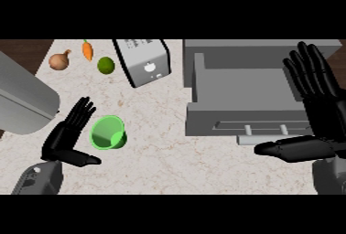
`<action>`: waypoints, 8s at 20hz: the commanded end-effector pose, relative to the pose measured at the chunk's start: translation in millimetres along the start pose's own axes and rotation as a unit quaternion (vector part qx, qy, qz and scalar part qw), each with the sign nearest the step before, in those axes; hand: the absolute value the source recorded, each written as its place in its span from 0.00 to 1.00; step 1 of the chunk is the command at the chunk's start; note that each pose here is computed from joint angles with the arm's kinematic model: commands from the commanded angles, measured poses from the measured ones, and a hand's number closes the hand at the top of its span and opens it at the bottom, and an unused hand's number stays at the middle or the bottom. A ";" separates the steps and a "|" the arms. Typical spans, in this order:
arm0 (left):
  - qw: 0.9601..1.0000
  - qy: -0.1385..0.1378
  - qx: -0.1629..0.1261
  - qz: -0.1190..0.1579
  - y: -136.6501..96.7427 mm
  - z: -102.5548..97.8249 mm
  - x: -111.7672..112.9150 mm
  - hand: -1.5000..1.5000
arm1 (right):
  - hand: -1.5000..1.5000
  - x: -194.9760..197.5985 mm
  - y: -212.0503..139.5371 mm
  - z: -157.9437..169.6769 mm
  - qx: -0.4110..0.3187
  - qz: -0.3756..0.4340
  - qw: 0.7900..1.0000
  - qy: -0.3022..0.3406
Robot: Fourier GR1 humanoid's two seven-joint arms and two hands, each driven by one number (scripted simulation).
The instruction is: Pick up the cup, place it into the drawer and close the drawer
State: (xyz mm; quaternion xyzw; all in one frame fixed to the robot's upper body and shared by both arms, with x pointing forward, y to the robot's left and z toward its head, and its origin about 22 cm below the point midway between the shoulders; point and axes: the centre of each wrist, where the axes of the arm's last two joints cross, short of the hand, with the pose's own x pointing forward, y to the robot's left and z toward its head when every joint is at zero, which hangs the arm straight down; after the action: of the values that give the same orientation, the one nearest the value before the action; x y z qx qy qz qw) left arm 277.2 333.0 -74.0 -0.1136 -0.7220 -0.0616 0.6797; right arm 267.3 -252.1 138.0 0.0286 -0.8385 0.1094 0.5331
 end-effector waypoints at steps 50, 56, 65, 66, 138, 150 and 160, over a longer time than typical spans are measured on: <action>0.978 -0.203 0.050 0.008 -52.9 -34.1 -59.9 1.00 | 0.00 9.0 -13.8 -5.6 -0.005 0.002 1.000 0.002; 0.954 -0.239 0.182 0.010 -49.3 -36.3 -55.6 1.00 | 0.00 3.0 -23.3 -12.2 -0.020 0.009 1.000 0.007; 0.958 -0.275 0.078 0.009 -84.4 -125.0 20.4 1.00 | 0.00 7.9 -25.9 -5.4 -0.006 0.018 1.000 0.015; 0.961 -0.273 0.053 0.006 -87.9 -131.6 30.2 1.00 | 0.00 11.0 -34.9 -7.3 -0.019 0.022 0.999 0.017; 0.987 -0.151 0.036 0.041 -247.9 -230.6 144.4 0.00 | 0.00 -76.8 49.9 8.0 0.347 0.253 0.890 0.156; 0.984 -0.162 0.040 0.067 -207.8 -213.0 127.0 0.00 | 1.00 -170.5 40.3 -37.4 0.332 0.298 0.867 0.221; 0.984 -0.160 0.024 0.078 -149.1 -191.7 120.5 0.00 | 1.00 -146.5 -28.3 -97.0 0.187 0.285 0.925 0.165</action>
State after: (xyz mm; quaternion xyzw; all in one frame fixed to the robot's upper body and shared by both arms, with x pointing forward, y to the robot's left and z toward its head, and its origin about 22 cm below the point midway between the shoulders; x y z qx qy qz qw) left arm 424.3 134.4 75.6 -0.1603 -0.8098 0.0334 0.5634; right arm 402.7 -257.5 26.3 -0.1076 -0.6485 0.4579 0.5985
